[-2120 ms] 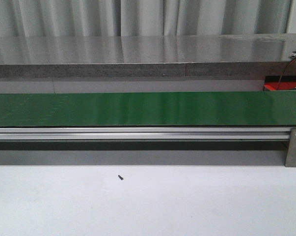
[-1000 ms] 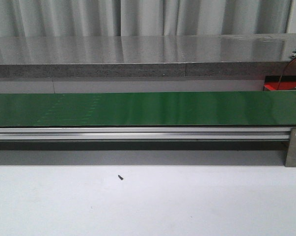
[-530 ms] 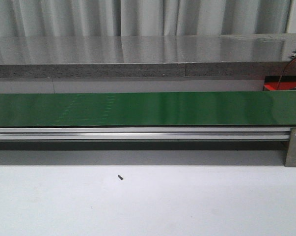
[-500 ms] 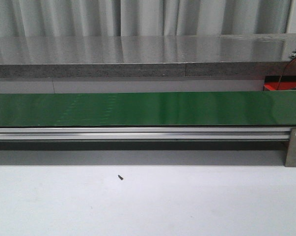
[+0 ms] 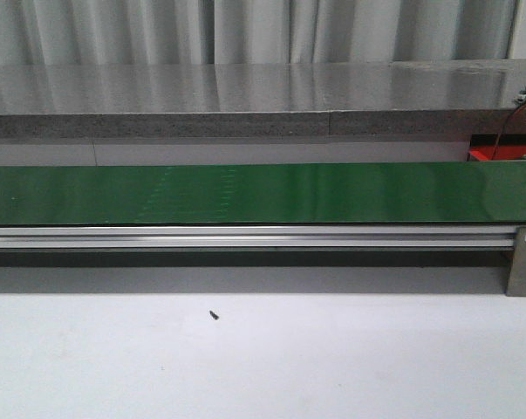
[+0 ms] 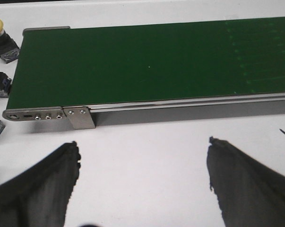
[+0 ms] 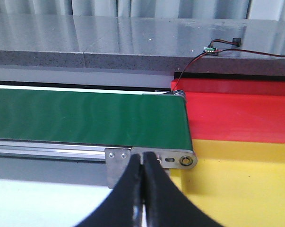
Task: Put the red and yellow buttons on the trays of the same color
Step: 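Lower the left gripper onto a yellow-capped button and close on it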
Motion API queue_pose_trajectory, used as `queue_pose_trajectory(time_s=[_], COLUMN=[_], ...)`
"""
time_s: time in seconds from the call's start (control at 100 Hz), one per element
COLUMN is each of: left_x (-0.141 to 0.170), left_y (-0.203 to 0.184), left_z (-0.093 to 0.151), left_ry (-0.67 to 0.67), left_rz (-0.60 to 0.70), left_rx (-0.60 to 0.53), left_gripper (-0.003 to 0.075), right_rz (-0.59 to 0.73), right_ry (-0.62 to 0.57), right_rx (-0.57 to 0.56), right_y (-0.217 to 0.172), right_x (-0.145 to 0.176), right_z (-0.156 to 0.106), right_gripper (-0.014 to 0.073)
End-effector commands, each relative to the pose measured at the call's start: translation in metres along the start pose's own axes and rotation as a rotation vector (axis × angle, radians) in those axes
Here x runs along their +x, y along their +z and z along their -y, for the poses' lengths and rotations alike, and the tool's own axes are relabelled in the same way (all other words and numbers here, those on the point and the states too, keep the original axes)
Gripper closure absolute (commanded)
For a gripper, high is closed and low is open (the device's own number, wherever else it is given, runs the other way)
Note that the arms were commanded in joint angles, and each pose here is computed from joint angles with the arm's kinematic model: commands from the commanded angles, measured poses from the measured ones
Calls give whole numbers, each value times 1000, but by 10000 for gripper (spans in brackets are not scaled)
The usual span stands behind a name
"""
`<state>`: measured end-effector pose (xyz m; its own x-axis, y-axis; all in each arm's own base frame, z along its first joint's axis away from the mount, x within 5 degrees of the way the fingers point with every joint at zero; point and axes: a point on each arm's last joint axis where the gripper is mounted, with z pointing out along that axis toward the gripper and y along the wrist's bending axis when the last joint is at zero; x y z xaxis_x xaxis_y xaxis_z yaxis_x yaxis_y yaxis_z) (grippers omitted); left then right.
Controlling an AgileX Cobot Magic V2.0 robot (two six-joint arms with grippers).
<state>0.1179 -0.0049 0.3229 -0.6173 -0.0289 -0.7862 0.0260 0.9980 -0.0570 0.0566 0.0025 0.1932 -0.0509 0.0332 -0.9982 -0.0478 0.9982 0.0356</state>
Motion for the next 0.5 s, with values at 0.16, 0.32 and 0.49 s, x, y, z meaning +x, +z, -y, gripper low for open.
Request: queue_pose_trajectory(time_s=[0.16,0.32,0.49], left_x=[-13,-14,-26], left_y=[-6,-1,11], left_z=[-18,-47,-75], left_ry=[-129,-152,-248], left_rz=[55,-69,-97], left_rx=[-173,-400,-512], left_gripper=[192,192,192], right_rz=[114,114,114], right_ry=[-14,-14,-14], right_rx=[-13,-13,-13], right_y=[-3,-3,-3], right_x=[-14,-14,-14], right_z=[-1,-1,-1], right_gripper=[662,662,662])
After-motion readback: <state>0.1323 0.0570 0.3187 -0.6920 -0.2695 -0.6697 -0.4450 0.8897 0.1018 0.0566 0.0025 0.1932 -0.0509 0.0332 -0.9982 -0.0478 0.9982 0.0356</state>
